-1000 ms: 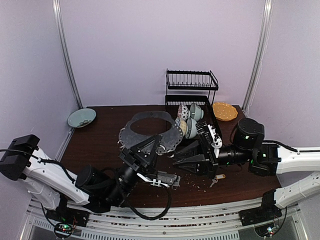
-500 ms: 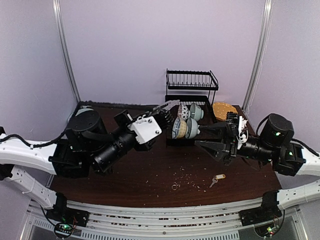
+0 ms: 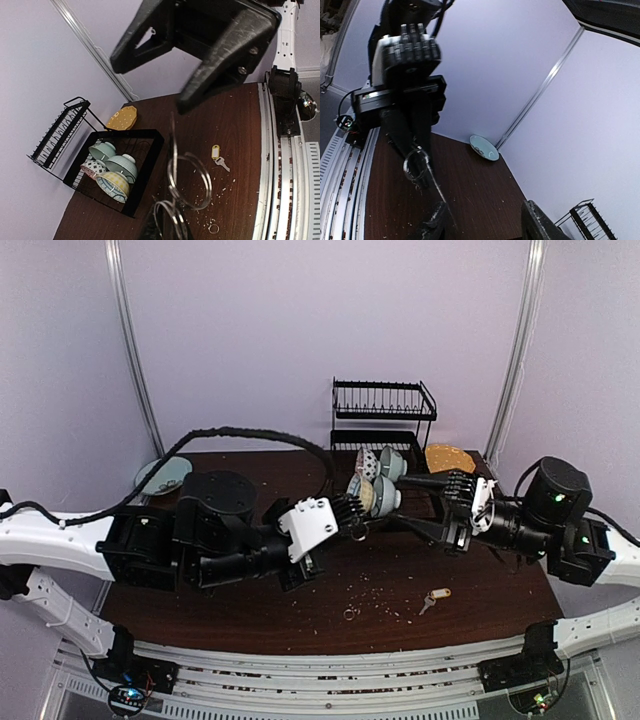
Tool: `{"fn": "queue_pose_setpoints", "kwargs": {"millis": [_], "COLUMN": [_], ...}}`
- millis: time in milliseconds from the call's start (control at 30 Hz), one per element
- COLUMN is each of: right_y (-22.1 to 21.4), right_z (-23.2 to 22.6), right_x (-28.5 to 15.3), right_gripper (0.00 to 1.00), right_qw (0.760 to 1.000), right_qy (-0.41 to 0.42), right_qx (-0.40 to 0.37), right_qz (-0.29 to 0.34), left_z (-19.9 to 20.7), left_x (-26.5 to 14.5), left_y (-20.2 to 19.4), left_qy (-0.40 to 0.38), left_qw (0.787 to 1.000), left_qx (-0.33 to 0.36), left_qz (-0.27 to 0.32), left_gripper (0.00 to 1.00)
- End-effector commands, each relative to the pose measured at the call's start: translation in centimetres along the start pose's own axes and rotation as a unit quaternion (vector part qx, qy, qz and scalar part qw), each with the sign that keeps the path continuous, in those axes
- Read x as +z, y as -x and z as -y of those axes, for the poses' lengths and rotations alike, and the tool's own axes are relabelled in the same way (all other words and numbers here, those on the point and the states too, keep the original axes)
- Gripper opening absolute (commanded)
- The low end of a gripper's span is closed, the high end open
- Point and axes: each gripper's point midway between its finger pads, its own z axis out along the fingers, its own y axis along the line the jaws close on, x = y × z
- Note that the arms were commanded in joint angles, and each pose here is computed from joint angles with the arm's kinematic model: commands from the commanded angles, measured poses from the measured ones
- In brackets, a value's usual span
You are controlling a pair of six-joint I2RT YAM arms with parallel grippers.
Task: Put the keys on the keyring
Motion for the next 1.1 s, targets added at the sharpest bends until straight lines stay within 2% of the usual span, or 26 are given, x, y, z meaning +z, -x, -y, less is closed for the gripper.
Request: {"fn": "queue_pose_setpoints", "kwargs": {"millis": [0, 200, 400, 500, 633, 767, 800, 900, 967, 1033, 1067], "right_y": [1.0, -0.1, -0.4, -0.1, -0.3, -0.6, -0.7, -0.8, -0.9, -0.9, -0.9], "right_z": [-3.7, -4.8, -4.5, -4.8, -5.3, -5.7, -5.9, -6.2, -6.4, -6.8, -7.1], "right_x": [-1.2, 0.2, 1.6, 1.2, 1.0, 1.3, 1.3, 1.5, 1.6, 1.6, 1.6], "right_gripper": [0.53, 0.54, 0.43, 0.31, 0.25, 0.14, 0.13, 0.2, 0.19, 0.1, 0.01], "right_qw": [0.992, 0.983, 0.985, 0.984, 0.982, 0.98, 0.979, 0.977, 0.976, 0.973, 0.972], "right_qy": [0.123, 0.173, 0.161, 0.166, 0.174, 0.183, 0.187, 0.195, 0.198, 0.209, 0.217], "right_qx": [-0.007, 0.022, 0.036, 0.043, 0.058, 0.069, 0.07, 0.073, 0.075, 0.08, 0.082], "right_qz": [0.003, -0.05, -0.056, -0.041, -0.04, -0.045, -0.047, -0.05, -0.052, -0.05, -0.048], "left_z": [-1.6, -1.2, 0.2, 0.9, 1.5, 2.2, 2.3, 2.6, 2.8, 2.9, 2.9], "left_x": [-2.4, -2.6, -2.6, -2.6, -2.4, -2.4, -2.4, -2.5, -2.4, -2.3, -2.3], "left_y": [3.5, 3.1, 2.9, 2.6, 2.4, 3.0, 3.1, 3.3, 3.3, 3.2, 3.2], "left_qy": [-0.005, -0.014, -0.047, -0.063, -0.073, -0.092, -0.094, -0.105, -0.107, -0.109, -0.11], "left_qw": [0.996, 0.996, 0.995, 0.994, 0.994, 0.991, 0.99, 0.989, 0.988, 0.988, 0.988], "left_qx": [-0.054, -0.05, -0.039, -0.027, -0.017, -0.013, -0.012, -0.011, -0.01, -0.009, -0.008], "left_qz": [0.074, 0.076, 0.083, 0.084, 0.083, 0.099, 0.102, 0.107, 0.107, 0.106, 0.105], "left_gripper": [0.0, 0.0, 0.0, 0.0, 0.0, 0.0, 0.0, 0.0, 0.0, 0.0, 0.0]}}
